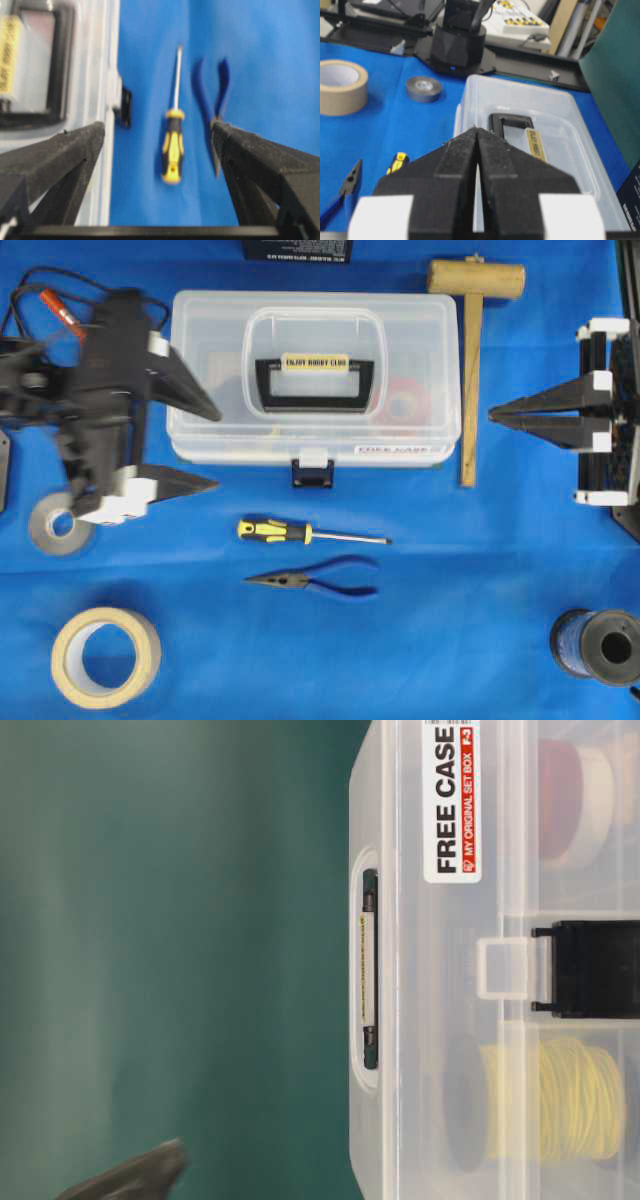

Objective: Close the tool box with the left arm.

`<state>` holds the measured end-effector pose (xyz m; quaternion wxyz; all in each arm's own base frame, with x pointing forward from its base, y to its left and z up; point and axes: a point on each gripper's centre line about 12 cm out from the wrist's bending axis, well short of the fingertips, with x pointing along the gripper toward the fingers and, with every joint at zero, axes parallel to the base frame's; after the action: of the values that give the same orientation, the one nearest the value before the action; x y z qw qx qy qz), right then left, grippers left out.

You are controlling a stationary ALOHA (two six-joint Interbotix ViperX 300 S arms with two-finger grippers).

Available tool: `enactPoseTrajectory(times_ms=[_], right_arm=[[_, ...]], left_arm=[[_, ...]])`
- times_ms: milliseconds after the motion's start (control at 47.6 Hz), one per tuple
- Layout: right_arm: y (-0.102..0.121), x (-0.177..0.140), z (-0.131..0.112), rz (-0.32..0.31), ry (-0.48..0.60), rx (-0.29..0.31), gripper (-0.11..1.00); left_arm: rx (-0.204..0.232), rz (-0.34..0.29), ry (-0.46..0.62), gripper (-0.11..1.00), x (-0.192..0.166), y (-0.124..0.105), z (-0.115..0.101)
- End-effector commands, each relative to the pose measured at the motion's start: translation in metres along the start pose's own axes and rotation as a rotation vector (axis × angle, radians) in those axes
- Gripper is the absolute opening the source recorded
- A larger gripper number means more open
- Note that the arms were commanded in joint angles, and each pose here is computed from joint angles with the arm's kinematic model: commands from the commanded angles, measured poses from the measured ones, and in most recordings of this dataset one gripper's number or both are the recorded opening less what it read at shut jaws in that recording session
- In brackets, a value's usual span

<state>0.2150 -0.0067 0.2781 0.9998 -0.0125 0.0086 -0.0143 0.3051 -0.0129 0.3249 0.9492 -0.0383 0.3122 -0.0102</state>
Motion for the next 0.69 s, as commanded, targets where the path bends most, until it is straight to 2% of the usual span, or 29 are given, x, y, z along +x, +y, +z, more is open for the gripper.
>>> enactPoseTrajectory(times_ms=[0,189,378,526,673], right_arm=[[0.000,0.000,0.009,-0.002,-0.034,-0.002,0.00],[-0.001,-0.003,0.013,-0.002,-0.049,-0.002,0.00],[-0.001,-0.003,0.013,-0.002,-0.051,-0.002,0.00],[-0.001,-0.003,0.014,-0.002,-0.052,-0.002,0.00],[-0.001,-0.003,0.013,-0.002,-0.051,-0.002,0.00]], left_arm=[[0.022,0.001,-0.162,0.91,-0.030,0.003,0.005],[0.024,0.025,-0.377,0.89,-0.071,0.013,-0.021],[0.015,0.042,-0.524,0.89,-0.094,0.020,-0.068],[0.014,0.039,-0.596,0.89,-0.095,0.022,-0.111],[0.007,0.038,-0.599,0.89,-0.085,0.024,-0.147]])
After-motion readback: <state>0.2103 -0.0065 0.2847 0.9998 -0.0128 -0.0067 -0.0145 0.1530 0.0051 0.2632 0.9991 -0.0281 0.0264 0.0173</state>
